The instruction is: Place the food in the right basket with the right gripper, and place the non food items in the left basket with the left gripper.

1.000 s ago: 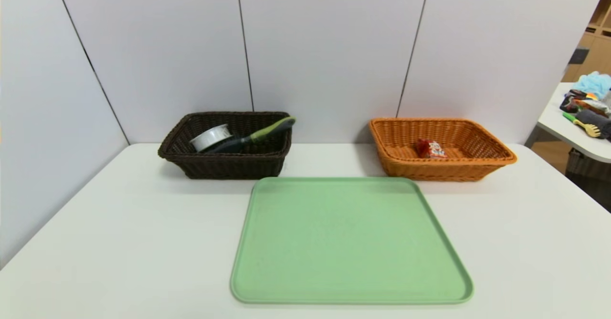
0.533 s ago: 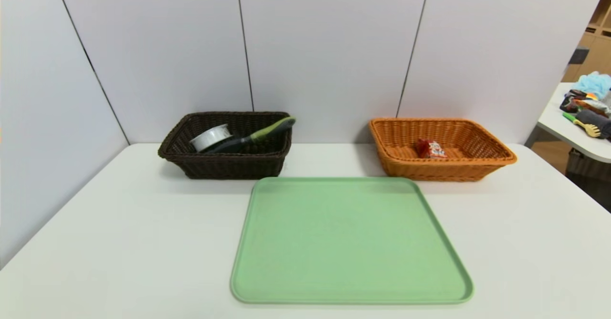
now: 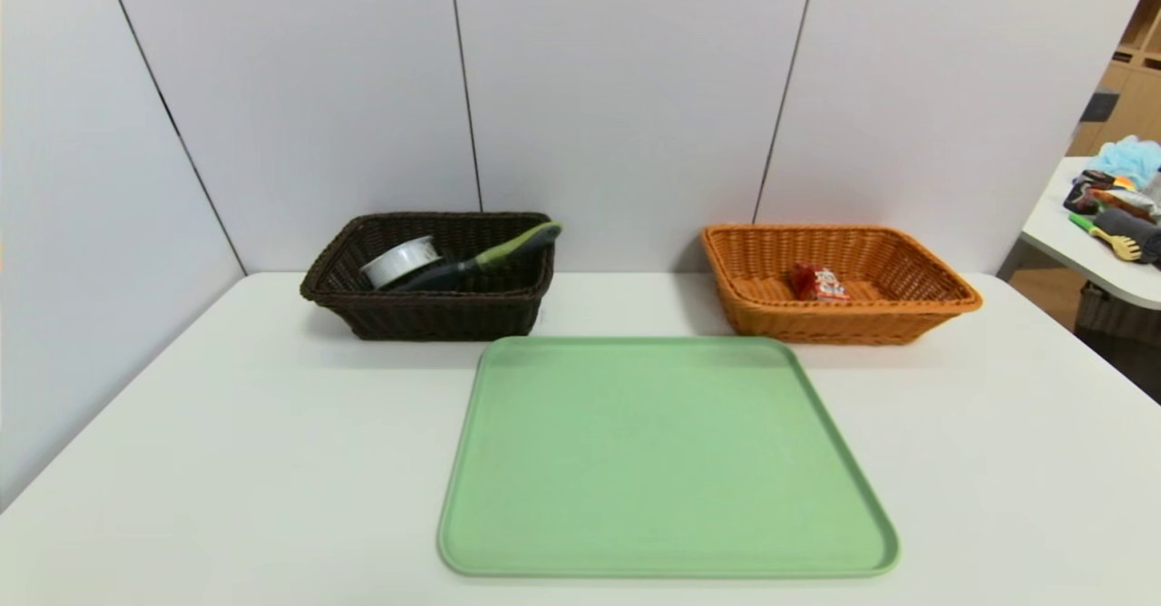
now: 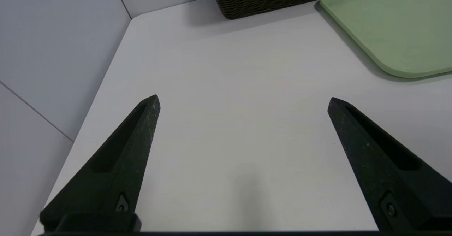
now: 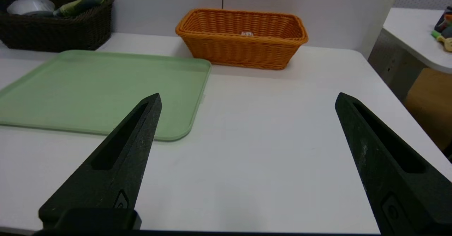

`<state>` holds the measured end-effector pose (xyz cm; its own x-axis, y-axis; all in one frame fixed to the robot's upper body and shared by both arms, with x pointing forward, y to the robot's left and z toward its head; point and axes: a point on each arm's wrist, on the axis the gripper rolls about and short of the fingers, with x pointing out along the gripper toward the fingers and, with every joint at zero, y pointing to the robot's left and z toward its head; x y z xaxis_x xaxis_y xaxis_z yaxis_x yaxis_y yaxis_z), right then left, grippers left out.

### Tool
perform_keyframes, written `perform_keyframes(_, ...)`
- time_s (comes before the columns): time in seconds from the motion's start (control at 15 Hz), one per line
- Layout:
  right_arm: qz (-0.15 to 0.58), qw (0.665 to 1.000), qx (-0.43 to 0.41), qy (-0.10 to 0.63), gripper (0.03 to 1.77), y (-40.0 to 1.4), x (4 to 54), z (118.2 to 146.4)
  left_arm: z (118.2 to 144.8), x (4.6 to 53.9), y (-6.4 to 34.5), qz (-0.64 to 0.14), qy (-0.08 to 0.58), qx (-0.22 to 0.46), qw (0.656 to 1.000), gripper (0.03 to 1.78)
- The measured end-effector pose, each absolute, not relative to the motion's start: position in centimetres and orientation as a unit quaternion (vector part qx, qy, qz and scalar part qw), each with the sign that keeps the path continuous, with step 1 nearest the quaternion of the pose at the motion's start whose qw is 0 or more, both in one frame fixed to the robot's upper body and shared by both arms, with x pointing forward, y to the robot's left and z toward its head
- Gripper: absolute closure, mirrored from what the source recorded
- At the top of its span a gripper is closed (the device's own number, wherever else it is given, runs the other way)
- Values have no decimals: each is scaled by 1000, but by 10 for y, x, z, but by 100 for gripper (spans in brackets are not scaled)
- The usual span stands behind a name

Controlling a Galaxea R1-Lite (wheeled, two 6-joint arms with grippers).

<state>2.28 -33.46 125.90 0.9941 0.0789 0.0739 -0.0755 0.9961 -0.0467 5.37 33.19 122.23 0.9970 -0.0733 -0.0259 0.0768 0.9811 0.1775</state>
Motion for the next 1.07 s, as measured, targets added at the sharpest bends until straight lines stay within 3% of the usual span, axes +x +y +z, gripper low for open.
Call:
perform_keyframes(0.6,28,994,-28,-101,11,-335,63,1212,1192,65,332,-33,-10,87,996,12)
perform_keyframes(1.07,27,999,-18,-29,11,-335,69,1188,1183,69,333,-17,2,39,999,12)
